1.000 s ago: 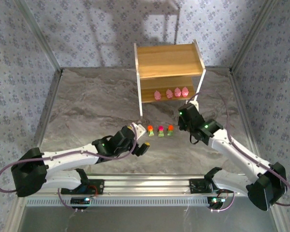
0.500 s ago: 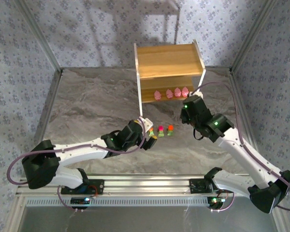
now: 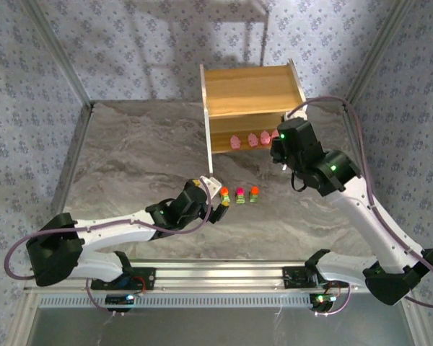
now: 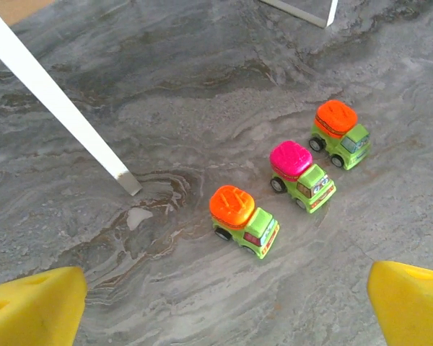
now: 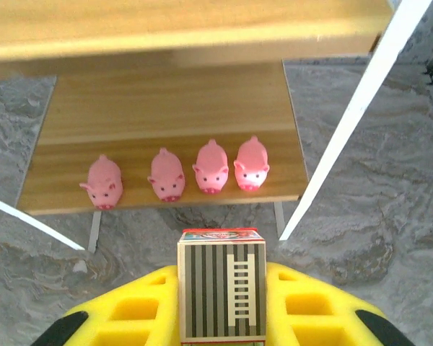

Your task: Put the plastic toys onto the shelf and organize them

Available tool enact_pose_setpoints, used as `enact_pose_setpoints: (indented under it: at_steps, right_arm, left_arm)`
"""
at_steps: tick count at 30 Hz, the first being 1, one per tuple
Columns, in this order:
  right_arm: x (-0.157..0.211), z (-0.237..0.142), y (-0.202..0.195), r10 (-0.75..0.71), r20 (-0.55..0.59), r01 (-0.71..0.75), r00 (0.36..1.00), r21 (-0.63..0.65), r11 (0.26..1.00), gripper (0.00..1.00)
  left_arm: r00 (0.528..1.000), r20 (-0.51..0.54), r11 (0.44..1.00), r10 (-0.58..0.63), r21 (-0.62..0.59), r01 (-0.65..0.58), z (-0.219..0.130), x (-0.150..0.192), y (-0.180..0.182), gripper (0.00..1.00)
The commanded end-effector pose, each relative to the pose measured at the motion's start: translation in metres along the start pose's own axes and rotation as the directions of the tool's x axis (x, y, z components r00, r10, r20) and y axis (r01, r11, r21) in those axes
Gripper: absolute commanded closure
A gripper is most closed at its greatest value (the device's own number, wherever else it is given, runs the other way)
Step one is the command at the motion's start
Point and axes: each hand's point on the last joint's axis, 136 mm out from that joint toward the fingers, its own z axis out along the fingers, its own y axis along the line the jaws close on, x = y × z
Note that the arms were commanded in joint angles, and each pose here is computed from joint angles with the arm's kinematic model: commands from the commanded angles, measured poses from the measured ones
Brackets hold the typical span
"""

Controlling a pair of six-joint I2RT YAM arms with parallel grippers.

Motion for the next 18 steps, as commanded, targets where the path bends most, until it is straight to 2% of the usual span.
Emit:
enact_pose_setpoints:
  at_steps: [1,12,18]
  right_arm:
    - [-0.021,-0.009,-0.007,-0.042,0.028,0.041,0.999,0.034,0.999,0.76]
    - [-0.083,-0.005,-0.002,-0.09,0.072,0.087,0.993,0.049,0.995,0.77]
    - [-0.102,0.005,-0.01,-0.088,0.072,0.083,0.994,0.064,0.994,0.76]
  left_arm:
    - [0.999,0.044,1.0,-0.005,-0.014,0.005,-0.005,-0.012,0.002,0.0]
    - [0.998,0.055,0.999,-0.002,-0.04,0.004,-0.009,-0.015,0.008,0.0]
    - [0.998,0.064,0.999,-0.006,-0.038,0.009,-0.012,-0.017,0.009,0.0]
